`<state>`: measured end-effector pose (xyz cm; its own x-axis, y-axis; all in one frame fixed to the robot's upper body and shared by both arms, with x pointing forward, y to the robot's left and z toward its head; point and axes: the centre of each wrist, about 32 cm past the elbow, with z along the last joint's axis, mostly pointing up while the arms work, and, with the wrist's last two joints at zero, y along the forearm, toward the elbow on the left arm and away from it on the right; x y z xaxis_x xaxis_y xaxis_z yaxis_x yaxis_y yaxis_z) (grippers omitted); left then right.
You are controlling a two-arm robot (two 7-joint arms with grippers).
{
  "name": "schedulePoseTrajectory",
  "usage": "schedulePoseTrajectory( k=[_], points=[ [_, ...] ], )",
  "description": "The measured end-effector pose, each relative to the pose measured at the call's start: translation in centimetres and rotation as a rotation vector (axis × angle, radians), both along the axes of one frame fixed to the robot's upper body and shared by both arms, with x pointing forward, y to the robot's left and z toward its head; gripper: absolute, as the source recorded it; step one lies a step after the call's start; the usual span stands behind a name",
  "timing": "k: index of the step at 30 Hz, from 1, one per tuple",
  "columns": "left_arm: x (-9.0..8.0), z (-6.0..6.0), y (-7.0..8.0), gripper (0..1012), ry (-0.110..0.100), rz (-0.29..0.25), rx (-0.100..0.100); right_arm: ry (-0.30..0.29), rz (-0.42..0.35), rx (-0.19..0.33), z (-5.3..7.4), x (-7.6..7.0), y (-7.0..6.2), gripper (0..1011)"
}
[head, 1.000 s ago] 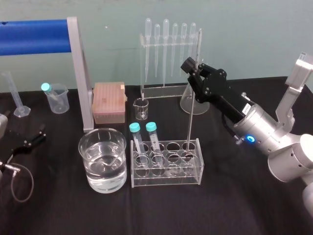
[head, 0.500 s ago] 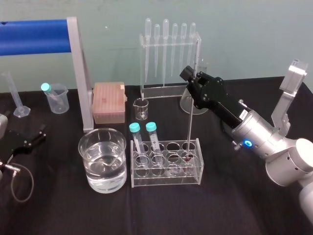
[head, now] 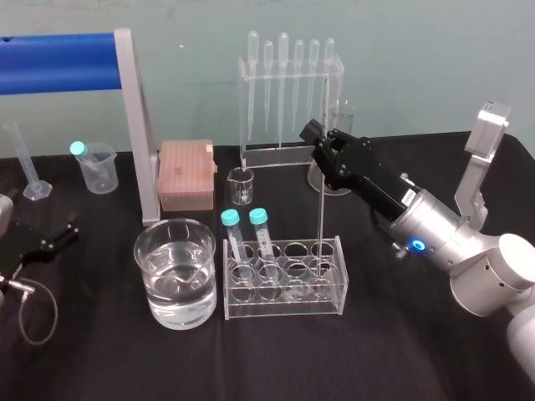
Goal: Hold the thermometer with one hand and immerse one end into the beaker, then reinsert it into the test tube rack.
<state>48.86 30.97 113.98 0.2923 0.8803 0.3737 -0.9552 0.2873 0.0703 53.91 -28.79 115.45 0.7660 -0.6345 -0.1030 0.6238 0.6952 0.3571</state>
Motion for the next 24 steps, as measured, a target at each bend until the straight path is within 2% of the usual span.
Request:
schedulePoseTrajectory(
  k=[24],
  points=[
    [0.00, 0.00, 0.00, 1008, 0.000, 0.000, 0.000, 0.015, -0.004, -0.010, -0.08, 0.02, 0.05, 55]
  ],
)
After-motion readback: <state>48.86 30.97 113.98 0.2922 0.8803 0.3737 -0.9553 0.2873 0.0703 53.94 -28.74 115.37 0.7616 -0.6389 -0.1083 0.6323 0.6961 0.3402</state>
